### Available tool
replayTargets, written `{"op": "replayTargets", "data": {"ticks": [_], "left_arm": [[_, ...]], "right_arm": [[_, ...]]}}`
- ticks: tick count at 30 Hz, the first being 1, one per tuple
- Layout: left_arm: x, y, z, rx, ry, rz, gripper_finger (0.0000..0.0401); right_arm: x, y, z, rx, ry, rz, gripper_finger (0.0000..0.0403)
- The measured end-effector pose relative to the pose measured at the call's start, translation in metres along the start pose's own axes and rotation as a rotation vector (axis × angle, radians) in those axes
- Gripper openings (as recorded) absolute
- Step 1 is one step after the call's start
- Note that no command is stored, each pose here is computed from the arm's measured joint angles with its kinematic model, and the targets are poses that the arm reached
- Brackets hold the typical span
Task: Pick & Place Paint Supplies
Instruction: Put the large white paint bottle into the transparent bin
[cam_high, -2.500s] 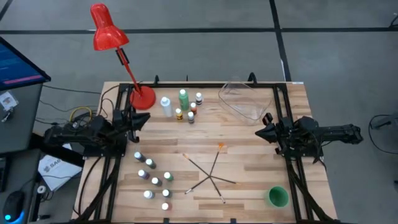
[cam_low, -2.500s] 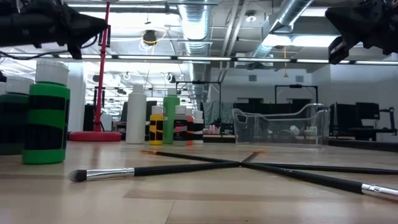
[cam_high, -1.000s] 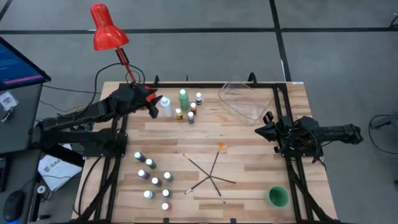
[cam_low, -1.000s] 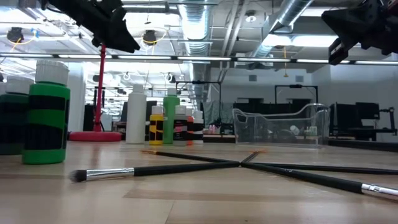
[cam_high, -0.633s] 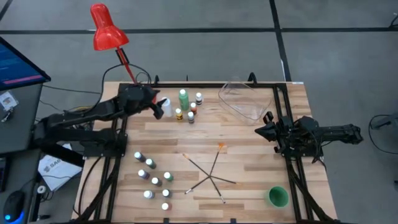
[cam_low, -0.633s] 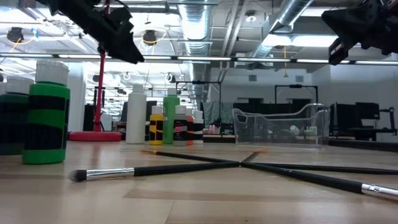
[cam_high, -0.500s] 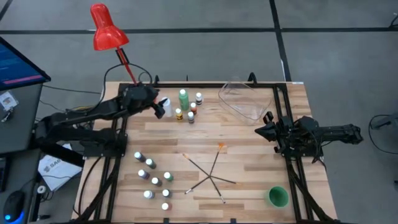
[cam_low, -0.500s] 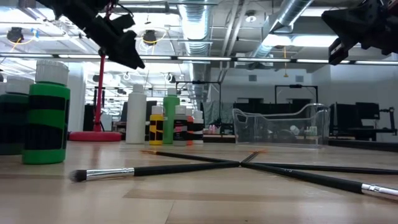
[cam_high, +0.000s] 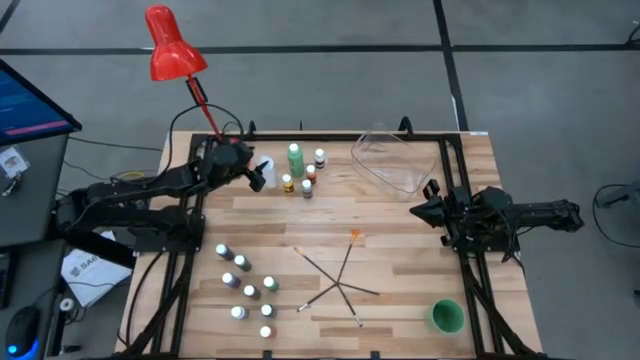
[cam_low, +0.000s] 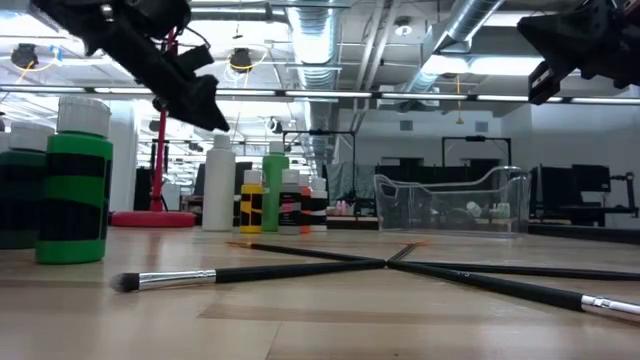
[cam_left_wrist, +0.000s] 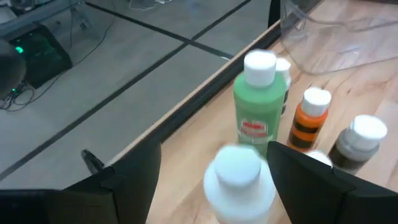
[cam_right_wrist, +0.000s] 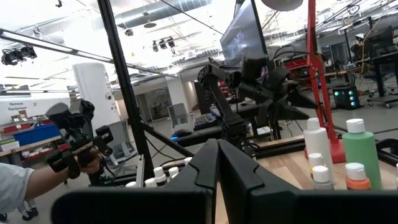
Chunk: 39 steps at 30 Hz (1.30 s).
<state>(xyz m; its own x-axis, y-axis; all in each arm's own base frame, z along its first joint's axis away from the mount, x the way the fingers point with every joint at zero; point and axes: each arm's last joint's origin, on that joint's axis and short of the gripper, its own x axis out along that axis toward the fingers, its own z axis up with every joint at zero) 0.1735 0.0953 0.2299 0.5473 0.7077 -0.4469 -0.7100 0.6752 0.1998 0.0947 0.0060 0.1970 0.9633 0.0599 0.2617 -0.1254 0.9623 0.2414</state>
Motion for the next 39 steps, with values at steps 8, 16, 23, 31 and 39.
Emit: {"op": "replayTargets", "data": {"ticks": [8, 16, 23, 31, 39], "left_arm": [[0.003, -0.001, -0.011, -0.019, -0.069, 0.002, 0.0287], [0.012, -0.005, -0.016, -0.022, -0.076, -0.004, 0.0287], [0.014, -0.006, -0.017, -0.016, -0.064, -0.022, 0.0267], [0.017, -0.008, -0.020, -0.011, -0.044, -0.025, 0.0179], [0.026, -0.012, -0.022, -0.009, -0.022, -0.030, 0.0103]], "right_arm": [[0.000, 0.000, 0.000, 0.002, 0.001, 0.001, 0.0008], [0.000, 0.000, 0.000, 0.001, 0.001, 0.000, 0.0008], [0.000, 0.000, 0.000, 0.002, 0.002, 0.001, 0.0009], [0.000, 0.000, 0.000, 0.002, 0.002, 0.001, 0.0009], [0.000, 0.000, 0.000, 0.003, 0.001, 0.002, 0.0009]]}}
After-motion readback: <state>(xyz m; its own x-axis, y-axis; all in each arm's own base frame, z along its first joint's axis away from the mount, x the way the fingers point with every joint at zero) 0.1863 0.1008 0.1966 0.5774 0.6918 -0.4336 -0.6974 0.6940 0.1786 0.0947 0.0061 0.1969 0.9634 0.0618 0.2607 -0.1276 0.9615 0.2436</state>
